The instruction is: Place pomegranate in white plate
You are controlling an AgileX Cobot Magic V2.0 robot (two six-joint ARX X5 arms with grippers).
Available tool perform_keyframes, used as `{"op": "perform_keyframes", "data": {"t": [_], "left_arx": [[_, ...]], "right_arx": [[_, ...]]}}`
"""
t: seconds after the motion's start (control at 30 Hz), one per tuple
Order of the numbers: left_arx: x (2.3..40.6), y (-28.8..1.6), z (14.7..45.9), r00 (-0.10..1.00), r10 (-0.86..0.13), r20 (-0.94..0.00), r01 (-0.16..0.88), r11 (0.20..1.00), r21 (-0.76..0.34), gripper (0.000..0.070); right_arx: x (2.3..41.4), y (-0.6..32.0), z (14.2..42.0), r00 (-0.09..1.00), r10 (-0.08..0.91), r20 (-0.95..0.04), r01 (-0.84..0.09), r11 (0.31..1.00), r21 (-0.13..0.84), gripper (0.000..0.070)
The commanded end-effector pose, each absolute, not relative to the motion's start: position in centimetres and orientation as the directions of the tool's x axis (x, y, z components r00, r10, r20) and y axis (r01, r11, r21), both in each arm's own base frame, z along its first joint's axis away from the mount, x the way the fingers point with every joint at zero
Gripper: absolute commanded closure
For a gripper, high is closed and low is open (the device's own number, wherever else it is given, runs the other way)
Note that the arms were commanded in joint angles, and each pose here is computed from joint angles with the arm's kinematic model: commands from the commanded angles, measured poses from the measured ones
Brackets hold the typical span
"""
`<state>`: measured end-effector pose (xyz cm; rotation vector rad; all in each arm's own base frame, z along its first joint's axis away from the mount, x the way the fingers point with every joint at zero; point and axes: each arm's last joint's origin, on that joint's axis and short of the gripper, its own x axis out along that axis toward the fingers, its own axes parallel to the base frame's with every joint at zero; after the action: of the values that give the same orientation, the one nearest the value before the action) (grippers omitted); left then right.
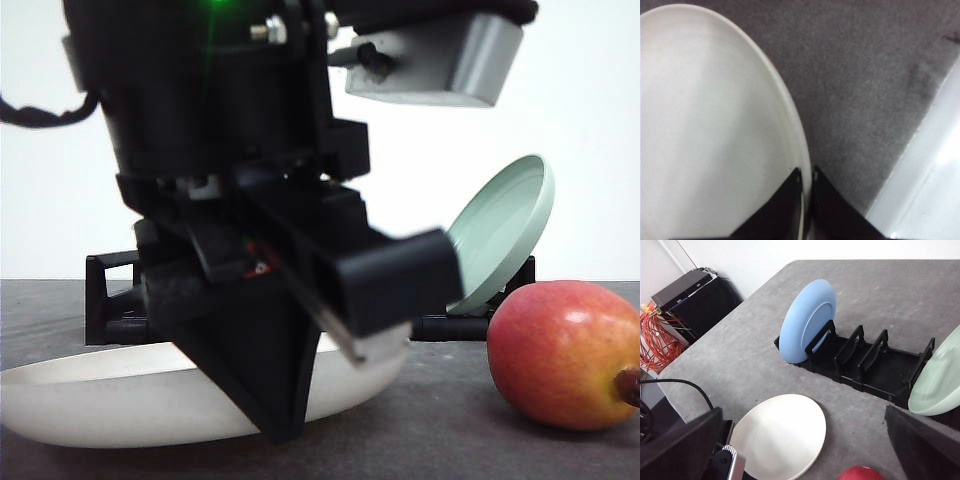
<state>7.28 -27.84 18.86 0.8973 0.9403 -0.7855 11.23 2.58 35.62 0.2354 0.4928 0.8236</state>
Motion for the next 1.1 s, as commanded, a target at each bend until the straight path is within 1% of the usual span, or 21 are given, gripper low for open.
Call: {"op": "perform_keyframes", "data": {"t": [0.0,0.1,0.13,0.17,0.2,0.23,0.27,0.3,0.33,0.37,0.5,0.63,0.77,0.9,1.07], "left_arx": [[6.9,-28.4,18.7,0.381,-0.177,-0.907,0.867,0.411,0.284,0.07],[7.0,-28.5,18.8,0.383,-0.184,-0.905,0.866,0.413,0.282,0.0696],[7.0,-28.5,18.8,0.383,-0.186,-0.905,0.865,0.416,0.281,0.0666],[7.0,-28.5,18.8,0.383,-0.188,-0.904,0.864,0.418,0.28,0.06],[7.0,-28.5,18.8,0.384,-0.189,-0.904,0.862,0.424,0.277,0.0499],[7.0,-28.6,18.8,0.384,-0.192,-0.903,0.857,0.437,0.272,0.0363],[7.0,-28.6,18.8,0.385,-0.194,-0.902,0.851,0.453,0.266,0.0246],[7.0,-28.6,18.9,0.386,-0.199,-0.901,0.845,0.469,0.258,0.0162],[7.0,-28.6,19.0,0.387,-0.204,-0.899,0.839,0.483,0.251,0.0114],[7.0,-28.5,19.2,0.388,-0.21,-0.897,0.834,0.493,0.246,0.0098],[6.9,-28.2,20.1,0.394,-0.237,-0.888,0.819,0.529,0.222,0.0087],[6.7,-27.3,22.1,0.41,-0.294,-0.863,0.802,0.566,0.189,0.0015],[6.4,-25.5,25.0,0.431,-0.367,-0.825,0.784,0.605,0.14,0.0018],[6.0,-23.0,27.9,0.459,-0.435,-0.774,0.765,0.637,0.096,0.0023],[5.3,-19.9,30.9,0.479,-0.528,-0.701,0.751,0.66,0.016,0.0023]], "right_arx": [[11.2,2.6,36.2,0.579,0.752,-0.315,-0.65,0.659,0.378,0.0038],[11.2,2.6,36.2,0.578,0.752,-0.317,-0.649,0.659,0.38,0.0038],[11.2,2.6,36.2,0.578,0.752,-0.317,-0.649,0.659,0.38,0.0038],[11.2,2.6,36.2,0.578,0.752,-0.318,-0.648,0.659,0.381,0.0038],[11.1,2.6,36.1,0.577,0.752,-0.319,-0.647,0.659,0.383,0.0038],[11.1,2.6,36.1,0.576,0.752,-0.322,-0.646,0.659,0.385,0.0038],[11.1,2.6,36.1,0.574,0.752,-0.326,-0.643,0.66,0.389,0.0038],[11.1,2.6,36.0,0.572,0.752,-0.329,-0.642,0.66,0.392,0.0038],[11.1,2.6,36.0,0.57,0.752,-0.331,-0.64,0.659,0.395,0.0038],[11.1,2.6,36.0,0.569,0.752,-0.333,-0.639,0.659,0.397,0.0038],[11.2,2.6,35.8,0.562,0.753,-0.343,-0.631,0.658,0.411,0.0038],[11.6,3.0,35.4,0.517,0.769,-0.376,-0.621,0.639,0.453,0.0038],[12.4,3.8,34.6,0.447,0.784,-0.43,-0.613,0.619,0.491,0.0038],[13.7,4.8,33.5,0.399,0.76,-0.513,-0.58,0.642,0.501,0.0038],[15.6,6.3,31.7,0.344,0.675,-0.653,-0.518,0.716,0.467,0.0037]]}}
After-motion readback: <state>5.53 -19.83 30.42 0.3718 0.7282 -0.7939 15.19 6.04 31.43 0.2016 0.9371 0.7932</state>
